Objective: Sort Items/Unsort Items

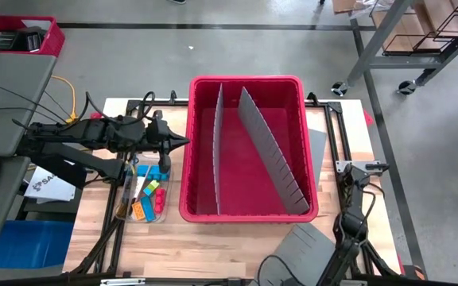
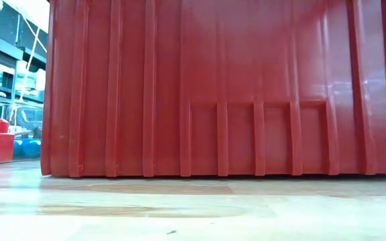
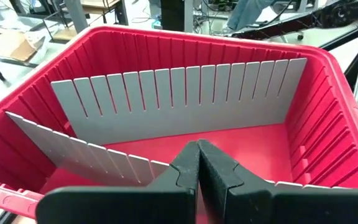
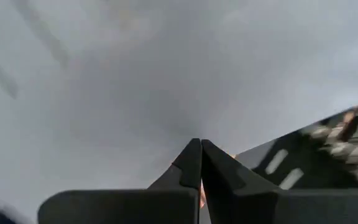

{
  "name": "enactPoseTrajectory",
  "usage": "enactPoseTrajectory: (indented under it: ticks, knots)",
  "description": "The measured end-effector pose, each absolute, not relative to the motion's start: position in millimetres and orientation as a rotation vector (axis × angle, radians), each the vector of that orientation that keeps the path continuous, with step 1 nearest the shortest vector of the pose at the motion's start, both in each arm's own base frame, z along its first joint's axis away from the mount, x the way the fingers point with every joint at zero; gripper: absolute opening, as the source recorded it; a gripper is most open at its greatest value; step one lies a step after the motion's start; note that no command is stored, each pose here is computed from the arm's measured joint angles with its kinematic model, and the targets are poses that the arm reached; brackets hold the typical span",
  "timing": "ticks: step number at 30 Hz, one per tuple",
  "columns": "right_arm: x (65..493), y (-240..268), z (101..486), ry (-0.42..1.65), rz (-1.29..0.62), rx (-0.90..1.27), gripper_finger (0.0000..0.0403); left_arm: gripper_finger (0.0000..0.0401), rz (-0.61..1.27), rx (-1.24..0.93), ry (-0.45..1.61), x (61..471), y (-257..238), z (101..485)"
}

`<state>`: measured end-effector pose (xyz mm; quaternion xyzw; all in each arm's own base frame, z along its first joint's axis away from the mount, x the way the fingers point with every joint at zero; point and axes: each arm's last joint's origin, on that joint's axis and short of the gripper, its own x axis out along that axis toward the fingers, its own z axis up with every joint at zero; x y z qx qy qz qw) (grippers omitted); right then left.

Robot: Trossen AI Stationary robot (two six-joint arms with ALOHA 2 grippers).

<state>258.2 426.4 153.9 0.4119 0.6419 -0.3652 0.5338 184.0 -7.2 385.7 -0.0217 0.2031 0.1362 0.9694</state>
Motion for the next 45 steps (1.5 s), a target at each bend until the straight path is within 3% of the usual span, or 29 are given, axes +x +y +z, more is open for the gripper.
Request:
enactPoseTrajectory:
  ticks: [6,11,16,29,34,38,45]
  knots:
    - [256.0,387.8,178.7,1.481,-1.141,0.801,0.0,0.0,0.28,-0.027,0.412,183.9,-7.0,385.7]
    - [265.4,375.1,192.8,1.4,-1.097,0.849,0.0,0.0,0.276,0.013,0.417,183.9,-6.7,385.7]
    - [271.4,377.3,221.1,1.297,-0.922,0.946,0.0,0.0,0.272,0.024,0.42,183.8,-6.8,385.5]
    - [284.5,380.5,142.7,1.383,-0.889,1.07,0.0,0.0,0.28,0.017,0.418,183.9,-5.8,385.7]
    - [268.2,371.0,121.7,1.557,-1.049,0.984,0.0,0.0,0.288,0.006,0.416,183.9,-5.4,385.7]
    - [257.8,364.3,129.9,1.609,-1.147,0.914,0.0,0.0,0.293,0.007,0.417,184.0,-5.3,385.6]
    - [250.1,338.9,162.7,1.48,-1.273,0.771,0.0,0.0,0.331,0.033,0.418,183.6,-4.1,385.6]
